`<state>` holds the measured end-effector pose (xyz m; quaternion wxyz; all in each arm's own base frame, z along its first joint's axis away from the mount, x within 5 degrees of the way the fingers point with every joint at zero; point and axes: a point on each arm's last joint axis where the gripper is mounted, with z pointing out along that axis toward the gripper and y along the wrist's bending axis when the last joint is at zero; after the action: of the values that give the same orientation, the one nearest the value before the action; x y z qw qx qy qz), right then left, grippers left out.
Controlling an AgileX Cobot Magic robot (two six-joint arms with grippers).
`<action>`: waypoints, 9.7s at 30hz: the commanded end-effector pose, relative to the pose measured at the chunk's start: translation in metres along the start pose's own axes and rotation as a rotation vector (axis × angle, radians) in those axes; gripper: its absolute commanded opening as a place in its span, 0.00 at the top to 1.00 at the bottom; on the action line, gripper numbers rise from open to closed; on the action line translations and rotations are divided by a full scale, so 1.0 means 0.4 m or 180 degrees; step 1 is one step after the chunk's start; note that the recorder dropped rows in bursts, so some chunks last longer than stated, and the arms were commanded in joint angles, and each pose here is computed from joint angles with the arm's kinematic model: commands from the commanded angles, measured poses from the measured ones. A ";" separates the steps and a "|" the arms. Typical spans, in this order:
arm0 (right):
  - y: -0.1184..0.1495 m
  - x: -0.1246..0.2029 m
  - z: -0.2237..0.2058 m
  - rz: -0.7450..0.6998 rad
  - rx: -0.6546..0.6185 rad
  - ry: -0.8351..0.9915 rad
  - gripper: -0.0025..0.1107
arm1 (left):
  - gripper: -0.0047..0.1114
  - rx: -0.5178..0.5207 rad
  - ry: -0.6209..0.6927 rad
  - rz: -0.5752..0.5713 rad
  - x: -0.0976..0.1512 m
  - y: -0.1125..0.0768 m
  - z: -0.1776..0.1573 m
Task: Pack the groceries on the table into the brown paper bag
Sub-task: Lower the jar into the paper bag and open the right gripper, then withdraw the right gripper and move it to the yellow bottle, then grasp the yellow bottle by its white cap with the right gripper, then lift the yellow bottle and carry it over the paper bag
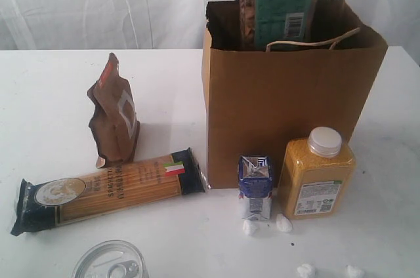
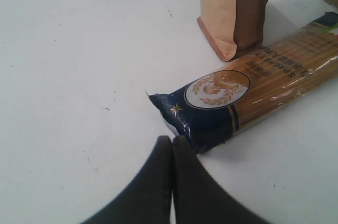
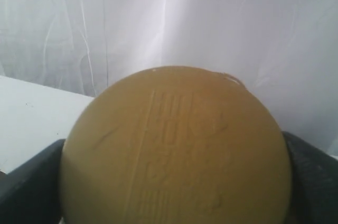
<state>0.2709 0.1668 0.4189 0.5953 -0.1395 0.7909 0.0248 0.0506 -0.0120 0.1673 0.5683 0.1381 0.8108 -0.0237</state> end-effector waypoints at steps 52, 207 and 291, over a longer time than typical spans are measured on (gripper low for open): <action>0.076 0.170 0.212 0.0269 -0.0148 0.0906 0.70 | 0.96 -0.0009 0.0002 -0.0017 0.002 0.000 0.000; -0.033 0.454 0.048 -0.2884 -0.1775 0.2513 0.28 | 0.96 -0.0009 0.0002 -0.0017 0.002 0.000 0.000; -0.228 -0.148 -0.084 -0.0016 0.0046 0.0807 0.98 | 0.96 -0.0009 0.0002 -0.0017 0.002 0.000 0.000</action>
<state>0.2695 0.0801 0.4899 0.4574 -0.1368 0.8787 0.0000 0.0506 -0.0120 0.1673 0.5683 0.1381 0.8108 -0.0237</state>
